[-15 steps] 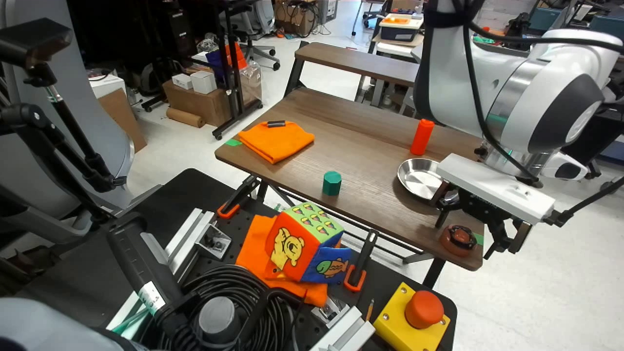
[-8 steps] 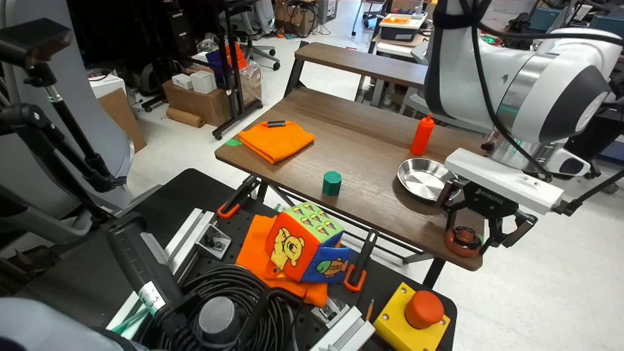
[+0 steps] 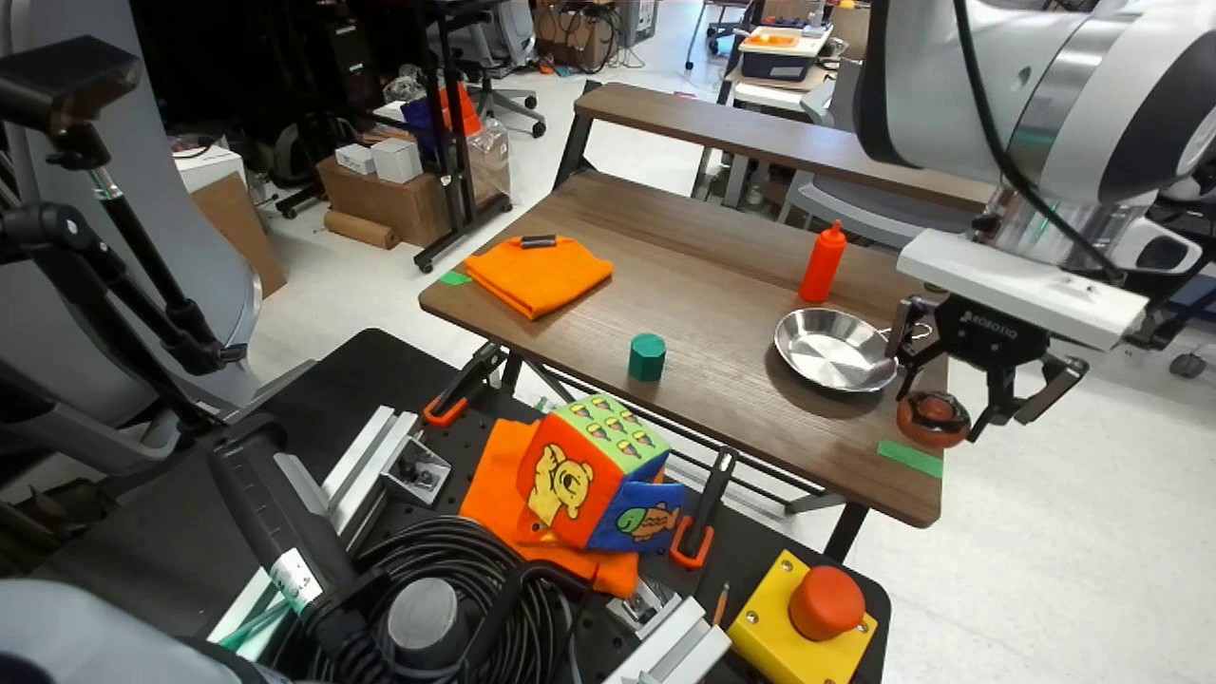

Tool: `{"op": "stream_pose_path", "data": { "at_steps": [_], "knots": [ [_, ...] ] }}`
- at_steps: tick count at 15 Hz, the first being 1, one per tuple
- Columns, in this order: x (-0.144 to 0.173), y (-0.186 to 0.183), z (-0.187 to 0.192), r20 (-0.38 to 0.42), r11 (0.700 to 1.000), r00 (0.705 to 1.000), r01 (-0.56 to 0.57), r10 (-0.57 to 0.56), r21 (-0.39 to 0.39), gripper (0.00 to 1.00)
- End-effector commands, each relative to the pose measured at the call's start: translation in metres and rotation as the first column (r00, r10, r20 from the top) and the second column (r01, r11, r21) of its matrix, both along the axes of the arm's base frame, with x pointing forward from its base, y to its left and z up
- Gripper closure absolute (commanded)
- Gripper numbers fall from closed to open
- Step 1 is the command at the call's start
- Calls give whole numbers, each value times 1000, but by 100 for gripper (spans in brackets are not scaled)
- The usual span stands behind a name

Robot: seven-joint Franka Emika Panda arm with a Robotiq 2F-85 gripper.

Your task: Move the donut to the left.

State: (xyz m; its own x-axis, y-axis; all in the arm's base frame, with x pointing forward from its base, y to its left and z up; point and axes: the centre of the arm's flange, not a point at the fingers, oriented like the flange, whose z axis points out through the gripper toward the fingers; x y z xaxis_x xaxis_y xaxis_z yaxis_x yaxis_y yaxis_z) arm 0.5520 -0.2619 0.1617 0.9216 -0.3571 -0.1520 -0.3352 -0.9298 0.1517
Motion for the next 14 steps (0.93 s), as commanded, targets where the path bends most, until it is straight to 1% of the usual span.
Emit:
{"op": "stream_pose_path", "data": {
  "at_steps": [1, 4, 7, 11, 14],
  "knots": [
    [18, 23, 64, 66, 999, 997, -33, 32, 21, 60],
    [46, 59, 96, 125, 997, 990, -69, 63, 41, 60],
    [73, 109, 107, 163, 991, 980, -122, 111, 61, 60],
    [96, 180, 102, 174, 975, 966, -206, 189, 88, 60],
    [101, 224, 84, 157, 955, 954, -273, 254, 112, 60]
  ]
}}
